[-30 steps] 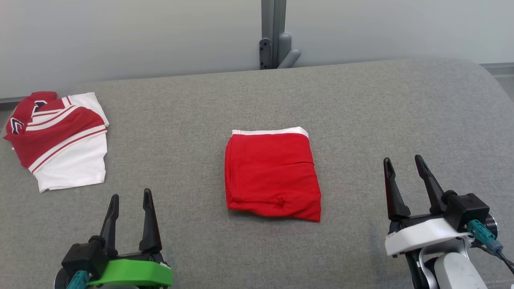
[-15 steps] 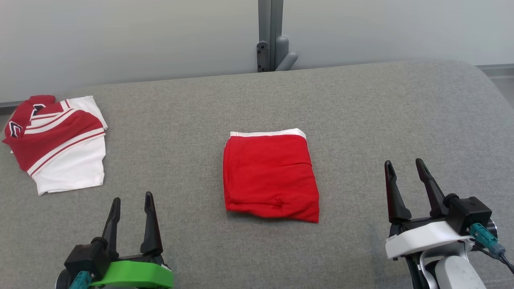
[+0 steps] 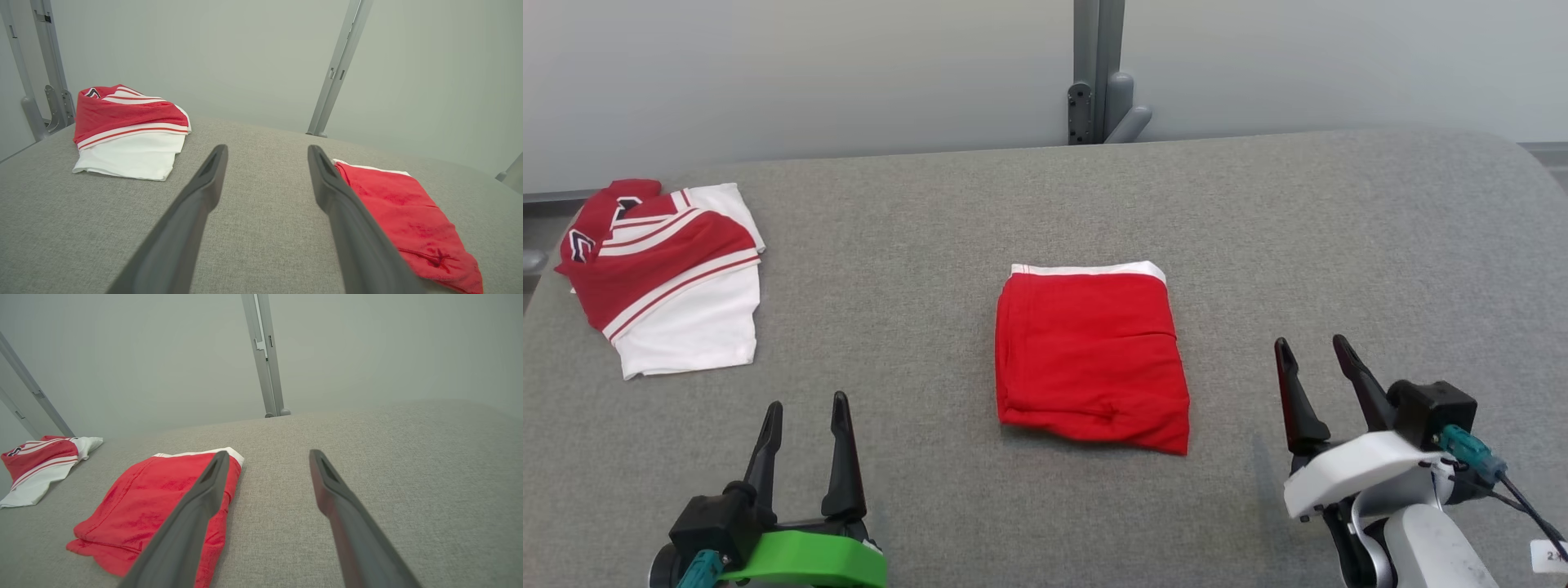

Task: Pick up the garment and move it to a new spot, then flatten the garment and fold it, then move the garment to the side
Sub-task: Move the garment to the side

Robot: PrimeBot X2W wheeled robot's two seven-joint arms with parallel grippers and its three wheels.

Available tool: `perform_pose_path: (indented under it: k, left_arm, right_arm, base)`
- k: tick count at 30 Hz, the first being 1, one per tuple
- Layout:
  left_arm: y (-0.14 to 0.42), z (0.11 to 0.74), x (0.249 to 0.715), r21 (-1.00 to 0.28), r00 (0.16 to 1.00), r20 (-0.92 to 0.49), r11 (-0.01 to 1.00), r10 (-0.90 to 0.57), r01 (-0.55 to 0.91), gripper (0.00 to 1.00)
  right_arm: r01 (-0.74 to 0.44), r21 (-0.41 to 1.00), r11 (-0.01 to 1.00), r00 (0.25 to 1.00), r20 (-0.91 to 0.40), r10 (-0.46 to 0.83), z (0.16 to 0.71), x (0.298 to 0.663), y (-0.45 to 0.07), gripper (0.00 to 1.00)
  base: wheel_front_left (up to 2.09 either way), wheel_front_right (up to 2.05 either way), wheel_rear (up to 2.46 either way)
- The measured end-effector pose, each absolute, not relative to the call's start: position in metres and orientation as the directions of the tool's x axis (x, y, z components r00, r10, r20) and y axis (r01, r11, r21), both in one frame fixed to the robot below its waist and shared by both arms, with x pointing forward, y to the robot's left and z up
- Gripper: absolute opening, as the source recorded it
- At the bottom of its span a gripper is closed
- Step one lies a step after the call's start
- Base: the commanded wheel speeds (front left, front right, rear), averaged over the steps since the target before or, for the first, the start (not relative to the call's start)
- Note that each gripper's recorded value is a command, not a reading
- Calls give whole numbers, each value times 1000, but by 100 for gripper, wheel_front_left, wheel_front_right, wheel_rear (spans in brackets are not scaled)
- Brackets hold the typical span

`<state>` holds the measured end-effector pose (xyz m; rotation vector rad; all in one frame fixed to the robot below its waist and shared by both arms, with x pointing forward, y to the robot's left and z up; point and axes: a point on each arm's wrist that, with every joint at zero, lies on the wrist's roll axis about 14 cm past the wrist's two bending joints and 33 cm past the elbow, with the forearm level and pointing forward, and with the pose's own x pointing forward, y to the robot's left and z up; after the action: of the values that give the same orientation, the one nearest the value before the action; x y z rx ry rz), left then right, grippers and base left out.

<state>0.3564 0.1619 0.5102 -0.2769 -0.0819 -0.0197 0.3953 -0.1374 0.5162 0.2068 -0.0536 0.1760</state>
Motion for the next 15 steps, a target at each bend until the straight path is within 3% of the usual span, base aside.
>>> perform_pose_path:
  k: [7,15]
  left_arm:
    - [172,504,351,-278,998,64,961,27,-8,100]
    - [184,497,347,-277,997,38,959,66,-53,100]
  right_arm:
    - [-236,267,934,955,-115,275,496,430,-108,100]
    - [-274,337,901,849,-356,391,462,461,-84,100]
  base:
    - [0,0,0]
    - [0,0,0]
